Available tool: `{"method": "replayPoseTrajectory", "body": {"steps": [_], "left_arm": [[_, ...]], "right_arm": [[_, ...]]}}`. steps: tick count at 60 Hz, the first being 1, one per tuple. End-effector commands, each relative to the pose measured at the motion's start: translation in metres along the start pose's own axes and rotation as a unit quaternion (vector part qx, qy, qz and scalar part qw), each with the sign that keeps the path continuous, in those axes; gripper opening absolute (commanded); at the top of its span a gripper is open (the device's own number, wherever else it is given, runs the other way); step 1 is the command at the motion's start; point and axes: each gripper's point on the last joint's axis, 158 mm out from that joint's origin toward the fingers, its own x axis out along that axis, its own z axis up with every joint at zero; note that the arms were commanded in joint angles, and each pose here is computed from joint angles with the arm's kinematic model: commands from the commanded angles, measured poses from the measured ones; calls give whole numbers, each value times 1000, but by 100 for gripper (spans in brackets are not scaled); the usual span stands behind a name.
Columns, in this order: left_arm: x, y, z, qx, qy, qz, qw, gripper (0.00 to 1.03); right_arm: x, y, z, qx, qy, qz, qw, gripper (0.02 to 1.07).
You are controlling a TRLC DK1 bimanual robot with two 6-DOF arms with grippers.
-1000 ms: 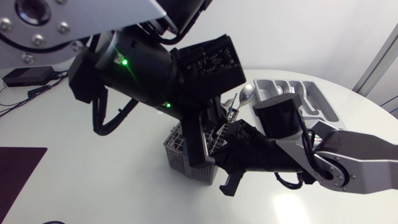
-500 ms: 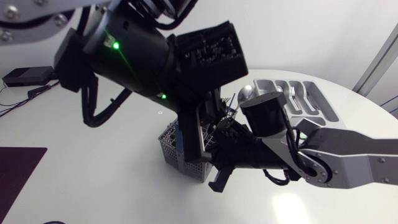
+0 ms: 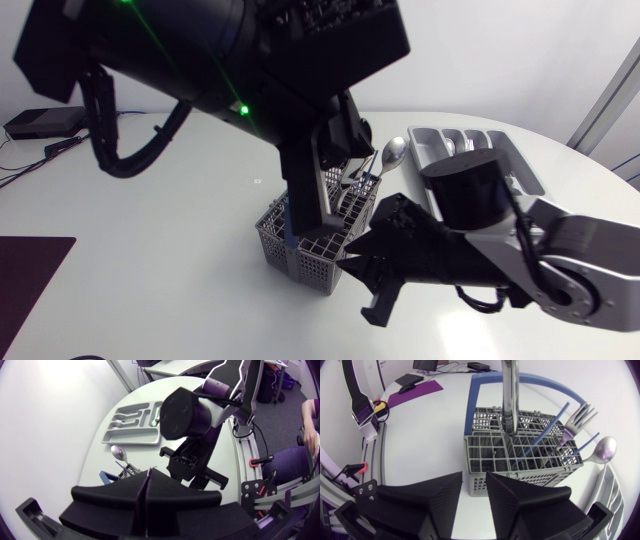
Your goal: Unload the cutlery basket into the drawer organizer.
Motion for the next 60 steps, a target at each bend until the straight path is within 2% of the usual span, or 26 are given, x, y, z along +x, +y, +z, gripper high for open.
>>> {"method": "replayPoseTrajectory", "body": {"steps": [1, 10, 18, 28, 39, 55, 60], "left_arm": [[-29, 16, 20, -3, -35, 29, 999, 8], [-29, 14, 21, -37, -48, 7, 998, 8], [-23, 6, 23, -69, -58, -24, 996, 8], [-12, 4, 23, -112, -68, -59, 990, 8], [6, 4, 15, -154, -78, -109, 979, 9], [18, 0, 21, -177, -92, -144, 969, 8], [20, -1, 21, -177, -93, -149, 968, 8]], "right_arm": [[-18, -2, -2, 14, -13, -6, 1000, 71], [-51, -6, 13, 7, -65, -23, 998, 72], [-73, -10, 21, -59, -87, -47, 993, 72], [-87, -15, 28, -49, -107, -61, 991, 72], [-97, -14, 32, -26, -119, -46, 991, 72], [-99, -11, 39, -4, -126, -22, 992, 71], [-97, -11, 42, -1, -127, -16, 992, 65]]}}
